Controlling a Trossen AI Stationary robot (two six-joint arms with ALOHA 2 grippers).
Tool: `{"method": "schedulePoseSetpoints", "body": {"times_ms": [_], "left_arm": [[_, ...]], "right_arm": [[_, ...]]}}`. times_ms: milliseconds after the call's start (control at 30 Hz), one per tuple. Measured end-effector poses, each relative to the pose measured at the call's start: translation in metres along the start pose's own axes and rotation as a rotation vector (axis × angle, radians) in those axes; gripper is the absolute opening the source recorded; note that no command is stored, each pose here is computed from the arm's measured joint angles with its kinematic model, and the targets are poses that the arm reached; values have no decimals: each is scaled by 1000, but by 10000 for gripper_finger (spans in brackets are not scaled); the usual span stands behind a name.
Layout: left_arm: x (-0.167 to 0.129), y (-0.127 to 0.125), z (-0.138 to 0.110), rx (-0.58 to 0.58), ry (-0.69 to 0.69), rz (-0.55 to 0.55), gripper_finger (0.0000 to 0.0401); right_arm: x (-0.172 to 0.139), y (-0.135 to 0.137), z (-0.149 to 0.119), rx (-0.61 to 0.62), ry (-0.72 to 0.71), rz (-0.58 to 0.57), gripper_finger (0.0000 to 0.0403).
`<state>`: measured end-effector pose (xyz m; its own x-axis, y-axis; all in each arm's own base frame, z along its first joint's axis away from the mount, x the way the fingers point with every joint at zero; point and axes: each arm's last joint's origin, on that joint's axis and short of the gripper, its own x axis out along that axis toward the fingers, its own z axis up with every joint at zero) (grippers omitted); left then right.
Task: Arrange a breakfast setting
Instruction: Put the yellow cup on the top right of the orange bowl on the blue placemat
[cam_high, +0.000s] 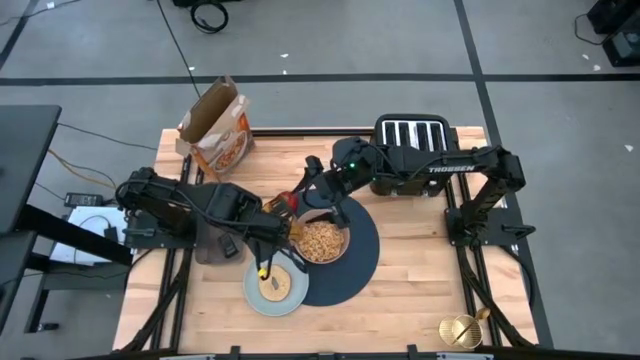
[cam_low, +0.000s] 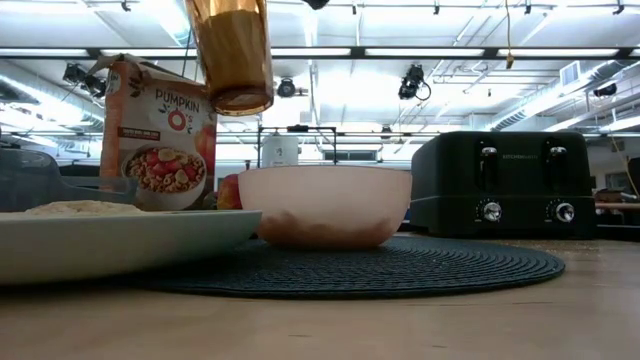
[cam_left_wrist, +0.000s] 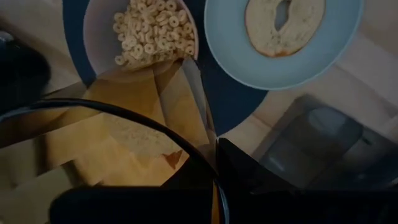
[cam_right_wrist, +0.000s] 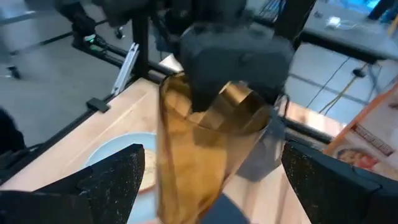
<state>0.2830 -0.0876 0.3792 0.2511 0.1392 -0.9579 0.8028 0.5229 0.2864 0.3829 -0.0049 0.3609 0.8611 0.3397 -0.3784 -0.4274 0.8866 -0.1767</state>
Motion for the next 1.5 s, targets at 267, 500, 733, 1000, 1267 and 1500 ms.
{"method": "schedulePoseSetpoints", "body": {"times_ms": [267, 500, 733, 1000, 1267, 1500], "left_arm": [[-5, -4, -1, -22, -25, -8, 14], [-16, -9, -6, -22, -60, 3, 14], [-22, -9, -12, -34, -75, 17, 14], [-20, -5, -16, -73, -71, 12, 16], [-25, 4, -32, -204, -71, 35, 15], [-28, 9, -44, -295, -76, 41, 14]], "right_arm": [[6, 4, 12, 72, -82, -81, 375], [1, 6, 13, 137, -61, -115, 355], [-3, 4, 18, 205, -112, -48, 390], [-3, -7, 11, 309, -88, -111, 396], [18, 0, -1, 176, -10, -121, 399], [28, -3, -3, 161, -25, -201, 399]]}}
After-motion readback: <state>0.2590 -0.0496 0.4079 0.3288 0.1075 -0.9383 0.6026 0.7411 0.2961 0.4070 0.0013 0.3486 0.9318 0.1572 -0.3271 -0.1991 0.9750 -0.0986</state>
